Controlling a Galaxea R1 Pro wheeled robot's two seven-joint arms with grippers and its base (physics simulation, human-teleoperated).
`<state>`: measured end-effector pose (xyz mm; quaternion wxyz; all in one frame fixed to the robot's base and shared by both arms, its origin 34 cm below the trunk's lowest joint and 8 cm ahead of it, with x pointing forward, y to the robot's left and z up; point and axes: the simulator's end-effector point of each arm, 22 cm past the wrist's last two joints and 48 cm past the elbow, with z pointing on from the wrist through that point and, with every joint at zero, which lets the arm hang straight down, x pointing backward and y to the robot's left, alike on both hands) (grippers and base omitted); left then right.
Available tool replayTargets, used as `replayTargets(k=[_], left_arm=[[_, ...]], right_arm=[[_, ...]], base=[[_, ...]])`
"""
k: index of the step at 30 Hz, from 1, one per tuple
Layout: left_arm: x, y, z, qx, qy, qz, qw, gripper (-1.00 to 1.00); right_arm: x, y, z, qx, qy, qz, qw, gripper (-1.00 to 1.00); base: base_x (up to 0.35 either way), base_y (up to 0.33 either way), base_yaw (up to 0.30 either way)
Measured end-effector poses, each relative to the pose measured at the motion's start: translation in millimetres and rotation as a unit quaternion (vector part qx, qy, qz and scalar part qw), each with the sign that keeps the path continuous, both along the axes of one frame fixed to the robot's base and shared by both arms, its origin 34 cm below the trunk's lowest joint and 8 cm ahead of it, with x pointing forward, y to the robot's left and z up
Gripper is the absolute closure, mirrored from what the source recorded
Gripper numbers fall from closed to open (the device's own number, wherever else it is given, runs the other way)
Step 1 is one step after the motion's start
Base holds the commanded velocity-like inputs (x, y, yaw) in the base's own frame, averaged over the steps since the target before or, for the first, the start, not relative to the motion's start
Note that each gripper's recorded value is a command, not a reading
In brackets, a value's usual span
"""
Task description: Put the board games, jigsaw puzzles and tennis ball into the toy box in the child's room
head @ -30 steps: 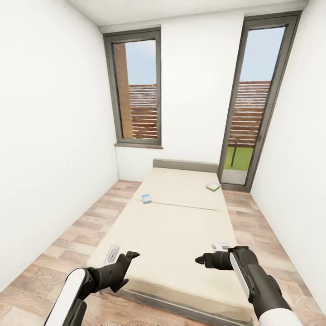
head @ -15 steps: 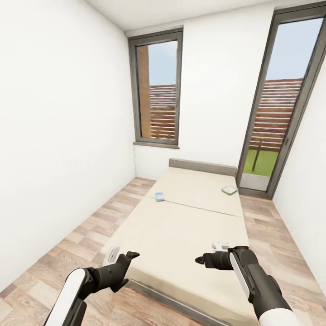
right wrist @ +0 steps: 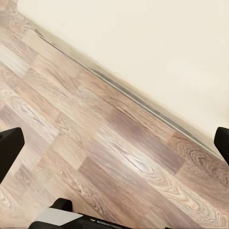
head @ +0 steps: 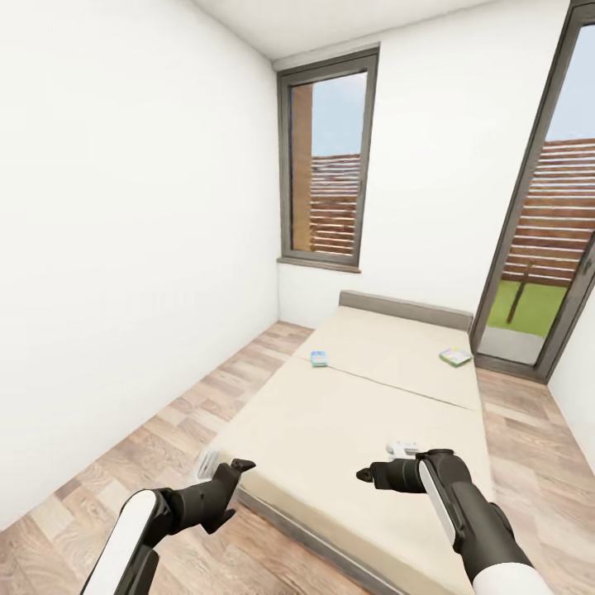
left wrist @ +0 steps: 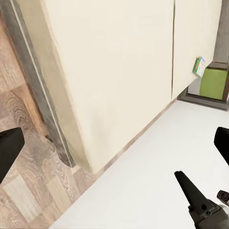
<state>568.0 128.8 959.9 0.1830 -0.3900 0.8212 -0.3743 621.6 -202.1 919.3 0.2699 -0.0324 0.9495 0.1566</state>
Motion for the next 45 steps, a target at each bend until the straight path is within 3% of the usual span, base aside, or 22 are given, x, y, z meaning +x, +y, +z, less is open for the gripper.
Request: replayTargets(k=[18, 45], left_arm=[[-0.1, -0.6, 0.0, 0.000, 0.000, -0.001, 1.0000, -1.00], [-0.5, -0.5, -1.5, 0.001, 0.002, -0.001, 1.0000, -1.00]], right_arm=[[0.0, -0.1, 0.0, 0.000, 0.000, 0.000, 1.0000, -1.00], [-1.0, 0.1, -0.7, 0.001, 0.003, 0.000, 1.0000, -1.00]], base=[[-0.094, -0.275, 0.252], [-0.149, -0.293, 0.018]])
